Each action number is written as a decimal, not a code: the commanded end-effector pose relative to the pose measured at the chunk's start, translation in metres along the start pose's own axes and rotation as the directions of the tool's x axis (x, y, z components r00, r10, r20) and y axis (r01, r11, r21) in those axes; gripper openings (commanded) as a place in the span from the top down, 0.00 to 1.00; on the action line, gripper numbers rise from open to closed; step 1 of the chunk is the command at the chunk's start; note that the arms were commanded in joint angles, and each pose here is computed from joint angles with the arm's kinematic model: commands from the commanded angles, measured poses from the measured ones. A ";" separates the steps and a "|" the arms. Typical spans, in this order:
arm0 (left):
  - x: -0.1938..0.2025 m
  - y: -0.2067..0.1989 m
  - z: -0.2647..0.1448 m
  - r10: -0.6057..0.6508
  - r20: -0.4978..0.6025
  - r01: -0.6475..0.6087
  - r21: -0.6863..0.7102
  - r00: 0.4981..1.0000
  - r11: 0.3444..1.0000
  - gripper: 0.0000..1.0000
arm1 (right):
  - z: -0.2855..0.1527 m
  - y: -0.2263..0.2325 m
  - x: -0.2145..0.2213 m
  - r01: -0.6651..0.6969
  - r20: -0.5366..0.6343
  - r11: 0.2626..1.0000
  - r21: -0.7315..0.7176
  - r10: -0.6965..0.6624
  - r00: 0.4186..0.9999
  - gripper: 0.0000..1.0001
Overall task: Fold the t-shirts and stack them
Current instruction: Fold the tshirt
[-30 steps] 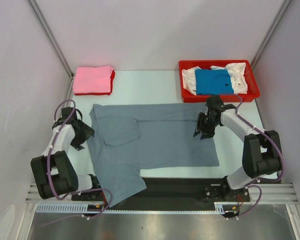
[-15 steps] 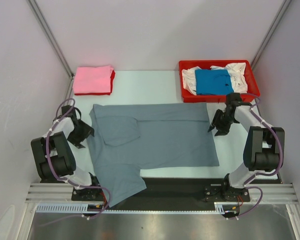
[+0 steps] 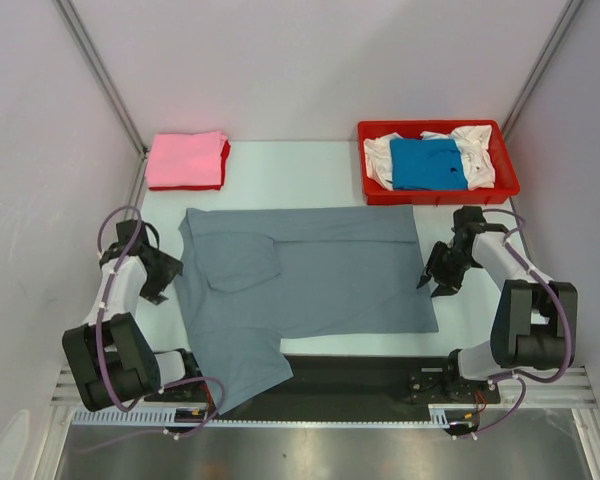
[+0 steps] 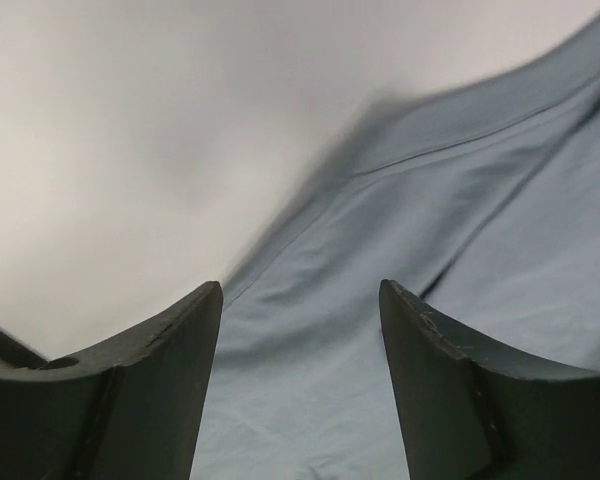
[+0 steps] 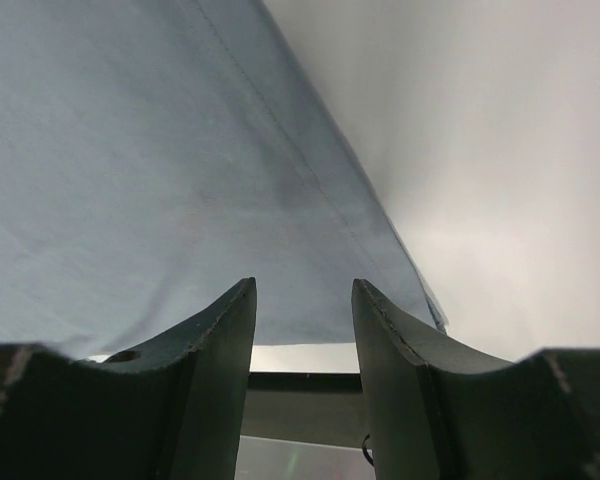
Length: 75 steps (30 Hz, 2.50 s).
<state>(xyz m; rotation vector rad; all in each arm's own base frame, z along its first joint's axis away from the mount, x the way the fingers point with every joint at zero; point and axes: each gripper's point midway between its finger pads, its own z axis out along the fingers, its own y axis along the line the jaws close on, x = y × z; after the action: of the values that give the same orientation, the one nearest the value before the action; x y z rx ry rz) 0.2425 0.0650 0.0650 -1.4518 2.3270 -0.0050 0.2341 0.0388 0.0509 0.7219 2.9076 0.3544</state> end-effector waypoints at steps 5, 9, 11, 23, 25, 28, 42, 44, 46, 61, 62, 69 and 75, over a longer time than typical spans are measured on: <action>0.033 0.041 -0.004 -0.012 -0.051 0.005 -0.142 0.999 0.990 0.32 | -0.010 0.026 -0.005 0.039 0.025 0.997 -0.073 -0.037 0.999 0.51; 0.048 0.047 -0.003 -0.068 -0.071 0.057 -0.145 0.995 0.988 0.31 | -0.009 0.038 -0.007 0.067 0.015 0.992 -0.106 -0.065 0.998 0.51; 0.054 0.048 0.002 -0.080 -0.086 0.068 -0.142 0.993 0.988 0.32 | -0.009 0.045 -0.003 0.108 0.011 0.988 -0.111 -0.108 0.994 0.51; 0.057 0.036 0.015 -0.031 -0.102 0.020 -0.110 0.994 0.994 0.55 | -0.011 0.053 -0.008 0.125 0.021 0.982 -0.140 -0.123 0.992 0.51; 0.058 0.039 0.012 -0.029 -0.104 0.016 -0.129 0.994 0.992 0.55 | -0.011 0.053 -0.008 0.126 0.021 0.982 -0.139 -0.125 0.992 0.51; 0.060 0.040 0.016 -0.035 -0.093 0.024 -0.111 0.995 0.994 0.55 | -0.009 0.052 -0.006 0.124 0.016 0.982 -0.142 -0.123 0.992 0.51; 0.002 -0.056 0.013 0.128 -0.017 -0.127 0.041 0.992 0.991 0.94 | -0.009 0.052 -0.007 0.136 0.021 0.982 -0.131 -0.134 0.991 0.51; 0.009 -0.069 0.019 0.160 -0.045 -0.158 0.042 0.986 0.986 0.94 | -0.010 0.053 -0.009 0.137 0.027 0.982 -0.130 -0.135 0.991 0.51; 0.001 -0.083 0.016 0.169 -0.030 -0.168 0.048 0.985 0.985 0.94 | -0.010 0.053 -0.010 0.142 0.029 0.982 -0.128 -0.139 0.990 0.51; 0.116 0.012 -0.038 0.145 -0.244 -0.158 -0.034 0.959 0.987 0.44 | -0.013 0.054 -0.008 0.137 0.033 0.981 -0.138 -0.134 0.991 0.51; 0.121 0.022 -0.041 0.143 -0.262 -0.166 -0.068 0.954 0.984 0.42 | -0.013 0.055 -0.008 0.137 0.032 0.980 -0.141 -0.134 0.990 0.51; 0.137 0.033 -0.035 0.143 -0.277 -0.168 -0.069 0.950 0.983 0.46 | -0.009 0.055 -0.005 0.135 0.024 0.980 -0.144 -0.133 0.991 0.50; 0.151 0.022 -0.009 0.159 -0.294 -0.178 -0.039 0.942 0.983 0.44 | -0.011 0.055 -0.005 0.138 0.029 0.980 -0.145 -0.135 0.990 0.51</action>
<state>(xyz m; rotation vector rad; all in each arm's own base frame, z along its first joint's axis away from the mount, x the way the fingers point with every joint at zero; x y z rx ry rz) 0.1425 -0.0493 0.0227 -1.3455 2.7669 -0.0210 0.2559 0.0787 0.0679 0.5285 2.8864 0.5200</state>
